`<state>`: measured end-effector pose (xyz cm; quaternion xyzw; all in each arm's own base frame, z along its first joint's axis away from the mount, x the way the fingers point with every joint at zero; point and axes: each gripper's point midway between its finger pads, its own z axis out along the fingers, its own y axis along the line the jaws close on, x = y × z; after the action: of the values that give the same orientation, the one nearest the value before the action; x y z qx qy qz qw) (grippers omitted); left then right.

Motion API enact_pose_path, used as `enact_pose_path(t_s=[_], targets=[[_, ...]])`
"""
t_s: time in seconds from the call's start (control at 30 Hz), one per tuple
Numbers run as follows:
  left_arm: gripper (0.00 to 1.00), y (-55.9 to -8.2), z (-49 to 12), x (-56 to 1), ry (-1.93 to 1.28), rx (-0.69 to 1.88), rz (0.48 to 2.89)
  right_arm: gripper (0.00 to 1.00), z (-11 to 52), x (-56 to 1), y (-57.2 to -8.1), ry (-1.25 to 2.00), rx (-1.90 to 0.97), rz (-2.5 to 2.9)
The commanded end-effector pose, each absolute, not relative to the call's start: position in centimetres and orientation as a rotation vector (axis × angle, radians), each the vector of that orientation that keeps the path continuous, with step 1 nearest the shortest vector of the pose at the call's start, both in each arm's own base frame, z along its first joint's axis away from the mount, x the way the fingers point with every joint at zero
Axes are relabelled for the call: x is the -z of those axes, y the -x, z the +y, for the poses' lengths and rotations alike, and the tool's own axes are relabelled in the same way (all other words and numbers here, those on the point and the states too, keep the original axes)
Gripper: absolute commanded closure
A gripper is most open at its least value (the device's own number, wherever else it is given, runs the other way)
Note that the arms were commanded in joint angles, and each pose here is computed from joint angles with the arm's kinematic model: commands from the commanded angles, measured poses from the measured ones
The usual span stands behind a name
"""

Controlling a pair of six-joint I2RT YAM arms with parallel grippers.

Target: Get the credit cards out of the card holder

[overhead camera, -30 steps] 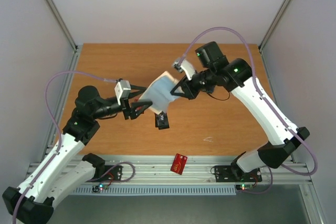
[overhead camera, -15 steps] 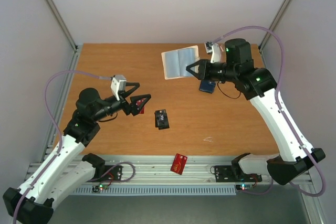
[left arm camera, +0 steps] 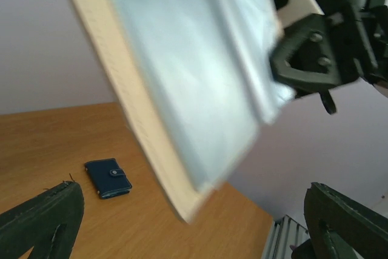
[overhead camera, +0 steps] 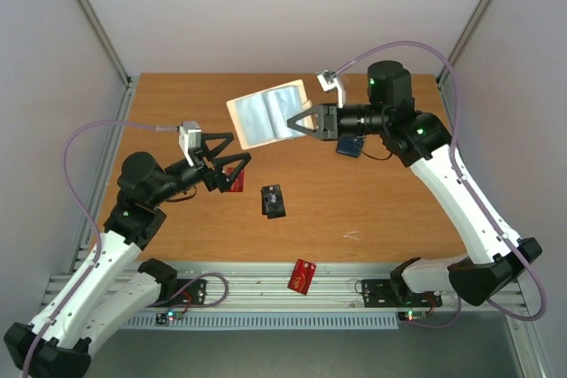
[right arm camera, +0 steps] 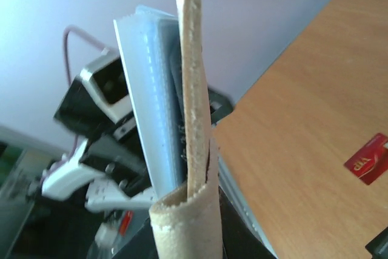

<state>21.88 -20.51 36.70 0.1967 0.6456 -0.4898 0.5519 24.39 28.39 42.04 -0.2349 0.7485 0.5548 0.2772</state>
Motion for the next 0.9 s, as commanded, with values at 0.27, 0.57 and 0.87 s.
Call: enact_pose_path(t_s=[0.27,0.57,0.87], targets=[[0.11,-21.3,-21.0,-40.3,-0.497,1.270,1.404,0.99,29.6,-43.2,-19.4,0.982,-1.535,1.864],[0.61,-19.8,-22.2,-41.2,-0.601,1.343,1.337,0.99,31.8,-42.0,-20.7,0.990,-1.514,1.860],[1.00,-20.9,-20.7,-40.3,-0.440,1.333,1.376,0.50,31.4,-40.4,-20.6,1.003,-1.453,1.907]])
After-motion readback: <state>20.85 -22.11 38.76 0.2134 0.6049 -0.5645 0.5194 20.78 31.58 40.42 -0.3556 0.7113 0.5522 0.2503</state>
